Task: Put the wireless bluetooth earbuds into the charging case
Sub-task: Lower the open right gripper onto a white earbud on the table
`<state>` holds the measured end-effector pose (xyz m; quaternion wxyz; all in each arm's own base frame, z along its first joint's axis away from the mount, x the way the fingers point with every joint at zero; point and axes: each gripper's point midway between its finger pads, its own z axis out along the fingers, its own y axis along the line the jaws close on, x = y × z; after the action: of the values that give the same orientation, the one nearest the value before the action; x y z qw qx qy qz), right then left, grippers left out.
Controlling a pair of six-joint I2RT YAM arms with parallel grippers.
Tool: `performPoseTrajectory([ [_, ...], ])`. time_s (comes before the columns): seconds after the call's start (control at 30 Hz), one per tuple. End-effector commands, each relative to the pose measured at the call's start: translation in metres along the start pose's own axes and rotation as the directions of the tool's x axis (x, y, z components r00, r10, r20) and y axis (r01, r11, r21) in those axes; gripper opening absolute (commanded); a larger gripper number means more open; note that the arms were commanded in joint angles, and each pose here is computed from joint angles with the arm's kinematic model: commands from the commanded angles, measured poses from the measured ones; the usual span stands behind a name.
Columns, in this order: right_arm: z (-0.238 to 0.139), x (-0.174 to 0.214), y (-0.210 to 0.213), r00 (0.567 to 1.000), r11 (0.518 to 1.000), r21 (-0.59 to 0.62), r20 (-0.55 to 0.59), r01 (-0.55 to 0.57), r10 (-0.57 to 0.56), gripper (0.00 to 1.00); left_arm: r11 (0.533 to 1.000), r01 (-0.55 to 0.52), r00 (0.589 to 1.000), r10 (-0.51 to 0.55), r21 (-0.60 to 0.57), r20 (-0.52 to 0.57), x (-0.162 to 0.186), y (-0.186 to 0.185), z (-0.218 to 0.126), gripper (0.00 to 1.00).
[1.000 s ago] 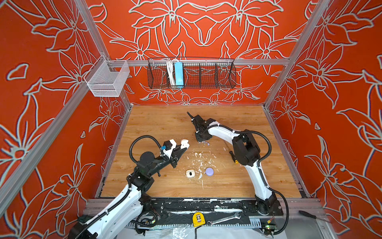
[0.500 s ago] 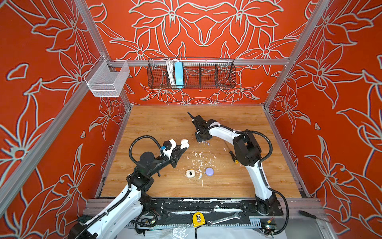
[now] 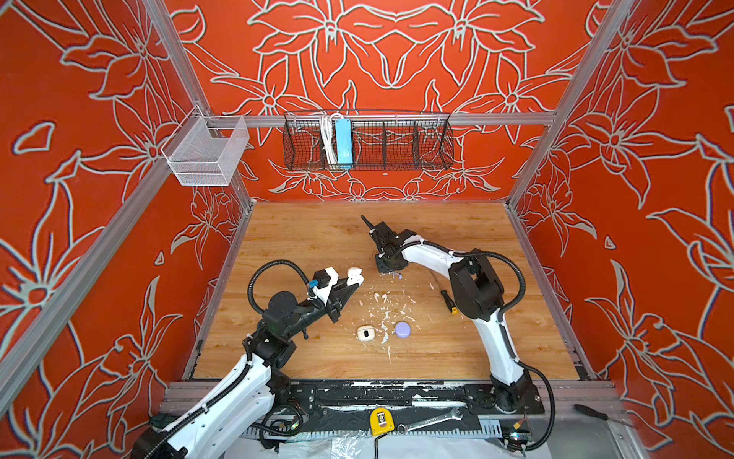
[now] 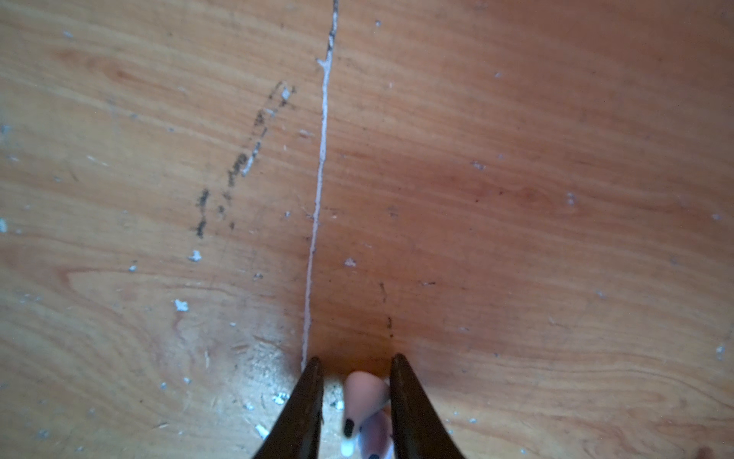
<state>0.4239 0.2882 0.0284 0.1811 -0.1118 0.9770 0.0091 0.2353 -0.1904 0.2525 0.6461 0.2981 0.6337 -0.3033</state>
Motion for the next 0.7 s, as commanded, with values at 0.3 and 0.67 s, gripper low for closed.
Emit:
performPoseTrajectory([
  [0.3, 0.006, 0.023, -0.006, 0.998, 0.999, 0.045, -0.069, 0.016, -0.013, 0.19, 1.000, -0.013, 0.999, 0.013, 0.002, 0.033, -0.007, -0.001, -0.001, 0.00],
  [0.67, -0.020, 0.007, 0.002, 0.999, 0.999, -0.019, 0.008, -0.031, 0.031, 0.17, 1.000, -0.011, 1.000, 0.011, -0.001, 0.029, -0.006, -0.001, 0.000, 0.00],
])
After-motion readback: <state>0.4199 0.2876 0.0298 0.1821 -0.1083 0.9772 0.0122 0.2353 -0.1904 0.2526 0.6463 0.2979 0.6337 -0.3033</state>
